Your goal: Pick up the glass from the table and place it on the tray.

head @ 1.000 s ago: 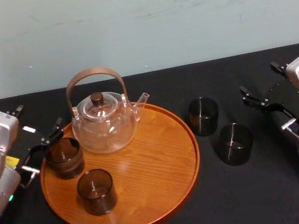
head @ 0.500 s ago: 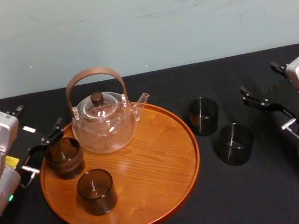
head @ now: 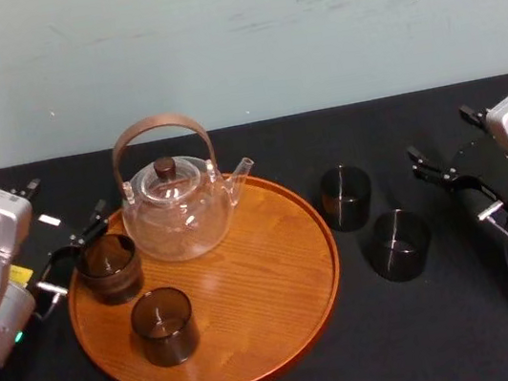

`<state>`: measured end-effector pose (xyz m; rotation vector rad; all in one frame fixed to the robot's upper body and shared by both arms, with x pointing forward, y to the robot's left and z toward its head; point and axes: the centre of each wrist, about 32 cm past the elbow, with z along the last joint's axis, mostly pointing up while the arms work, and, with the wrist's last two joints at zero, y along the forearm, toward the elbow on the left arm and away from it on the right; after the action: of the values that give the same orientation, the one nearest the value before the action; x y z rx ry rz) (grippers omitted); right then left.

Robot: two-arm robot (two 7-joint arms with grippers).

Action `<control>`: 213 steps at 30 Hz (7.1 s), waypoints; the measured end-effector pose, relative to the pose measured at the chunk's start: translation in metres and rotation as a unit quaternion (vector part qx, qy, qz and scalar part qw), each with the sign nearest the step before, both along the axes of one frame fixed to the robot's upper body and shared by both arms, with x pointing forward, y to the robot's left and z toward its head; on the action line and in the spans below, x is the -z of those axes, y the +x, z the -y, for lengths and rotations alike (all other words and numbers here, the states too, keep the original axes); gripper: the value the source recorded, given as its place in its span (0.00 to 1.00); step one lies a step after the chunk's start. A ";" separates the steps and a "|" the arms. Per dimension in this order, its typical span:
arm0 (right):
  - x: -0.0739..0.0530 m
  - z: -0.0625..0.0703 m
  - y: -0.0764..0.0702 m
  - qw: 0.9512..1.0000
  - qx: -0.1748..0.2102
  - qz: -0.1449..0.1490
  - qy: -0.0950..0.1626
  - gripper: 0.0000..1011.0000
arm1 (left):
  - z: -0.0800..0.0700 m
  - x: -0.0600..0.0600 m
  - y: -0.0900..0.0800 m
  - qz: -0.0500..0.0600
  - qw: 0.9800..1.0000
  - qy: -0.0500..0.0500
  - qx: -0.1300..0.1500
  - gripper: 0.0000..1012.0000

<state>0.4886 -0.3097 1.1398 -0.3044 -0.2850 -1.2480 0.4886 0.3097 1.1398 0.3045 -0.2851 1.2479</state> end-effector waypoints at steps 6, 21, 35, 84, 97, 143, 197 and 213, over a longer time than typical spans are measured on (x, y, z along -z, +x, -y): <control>0.000 0.000 0.000 1.000 0.000 0.000 0.000 0.99 | 0.000 0.000 0.000 0.000 1.000 0.000 0.000 0.99; 0.000 0.000 0.000 1.000 -0.011 -0.001 0.008 0.99 | 0.000 0.000 0.000 0.000 1.000 0.000 0.000 0.99; -0.022 -0.021 -0.018 0.994 -0.099 -0.015 0.036 0.99 | 0.000 0.000 0.000 0.000 1.000 0.000 0.000 0.99; 0.000 -0.032 -0.107 0.989 -0.080 -0.099 0.074 0.99 | 0.000 0.000 0.000 0.000 1.000 0.000 0.000 0.99; 0.010 -0.026 -0.109 0.989 -0.063 -0.106 0.084 0.99 | 0.000 0.000 0.000 0.000 1.000 0.000 0.000 0.99; 0.038 -0.019 -0.049 0.980 -0.085 -0.145 0.110 0.99 | 0.000 0.000 0.000 0.000 1.000 0.000 0.000 0.99; 0.013 -0.044 -0.020 0.974 -0.171 -0.114 0.097 0.90 | 0.000 0.000 0.000 0.000 1.000 0.000 0.000 0.99; 0.004 -0.100 0.010 0.951 -0.278 -0.107 0.087 0.89 | 0.000 0.000 0.000 0.000 1.000 0.000 0.000 0.99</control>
<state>0.4988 -0.2096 1.1355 -0.1853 -0.0624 -0.6681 0.4886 0.3097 1.1398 0.3044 -0.2850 1.2480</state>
